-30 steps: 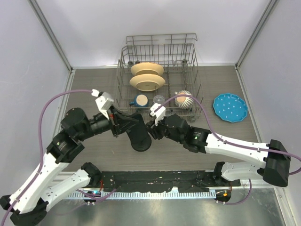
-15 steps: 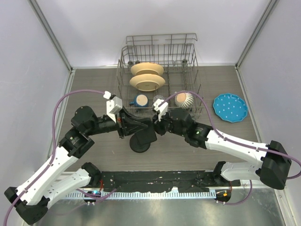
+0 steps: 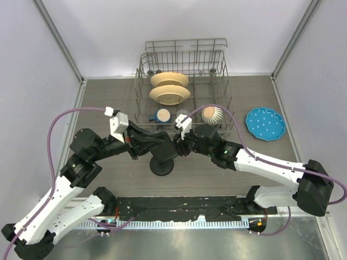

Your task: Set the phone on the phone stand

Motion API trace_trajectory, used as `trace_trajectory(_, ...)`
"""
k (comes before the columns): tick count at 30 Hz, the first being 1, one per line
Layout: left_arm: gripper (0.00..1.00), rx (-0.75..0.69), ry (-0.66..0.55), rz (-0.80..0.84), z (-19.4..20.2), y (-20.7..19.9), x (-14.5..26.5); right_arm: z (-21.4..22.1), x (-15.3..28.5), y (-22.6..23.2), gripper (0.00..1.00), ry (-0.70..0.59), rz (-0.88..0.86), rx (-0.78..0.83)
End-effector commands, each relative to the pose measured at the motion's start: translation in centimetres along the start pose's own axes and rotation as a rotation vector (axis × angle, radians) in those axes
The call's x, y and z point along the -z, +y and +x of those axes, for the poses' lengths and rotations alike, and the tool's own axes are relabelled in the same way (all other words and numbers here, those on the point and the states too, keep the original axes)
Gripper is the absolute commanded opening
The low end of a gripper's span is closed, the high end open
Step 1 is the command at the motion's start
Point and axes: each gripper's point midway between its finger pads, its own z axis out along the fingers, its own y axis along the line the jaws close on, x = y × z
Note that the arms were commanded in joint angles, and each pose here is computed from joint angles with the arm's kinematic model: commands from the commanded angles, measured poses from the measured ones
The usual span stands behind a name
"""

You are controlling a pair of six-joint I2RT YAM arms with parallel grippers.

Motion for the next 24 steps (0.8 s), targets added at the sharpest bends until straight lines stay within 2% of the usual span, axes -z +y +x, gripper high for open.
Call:
trace_trajectory(1,0.0,-0.065,-0.089,0.014,-3.4,-1.2,0.6,-1.9,-0.6,0.3,0.36,-0.065,-0.027,0.021)
trace_trajectory(5,0.0,-0.06,-0.074,0.035,-3.2,-1.5,0.5,-2.0,-1.2,0.4,0.34,-0.068,-0.042,0.033)
trace_trajectory(8,0.0,-0.062,-0.071,0.04,-3.2,-1.5,0.4,-2.4,-1.5,0.5,0.28,-0.076,-0.056,0.05)
trace_trajectory(11,0.0,-0.057,-0.039,0.03,-2.4,-1.1,0.3,-2.3,-1.6,0.7,0.12,-0.067,-0.064,0.05)
trace_trajectory(12,0.0,-0.053,-0.024,0.024,-2.0,-0.9,0.2,-2.2,-1.6,0.7,0.02,-0.066,-0.068,0.071)
trace_trajectory(16,0.0,-0.093,0.029,0.038,-1.2,0.0,-0.9,-2.3,-1.2,1.2,0.01,-0.066,-0.093,0.062)
trace_trajectory(20,0.0,-0.077,0.11,0.2,0.2,-0.8,-3.0,-2.0,-1.0,1.3,0.01,-0.062,-0.099,0.013)
trace_trajectory(24,0.0,-0.109,0.125,0.25,1.9,-0.5,-5.1,-2.1,-1.1,1.2,0.01,-0.06,-0.089,-0.041)
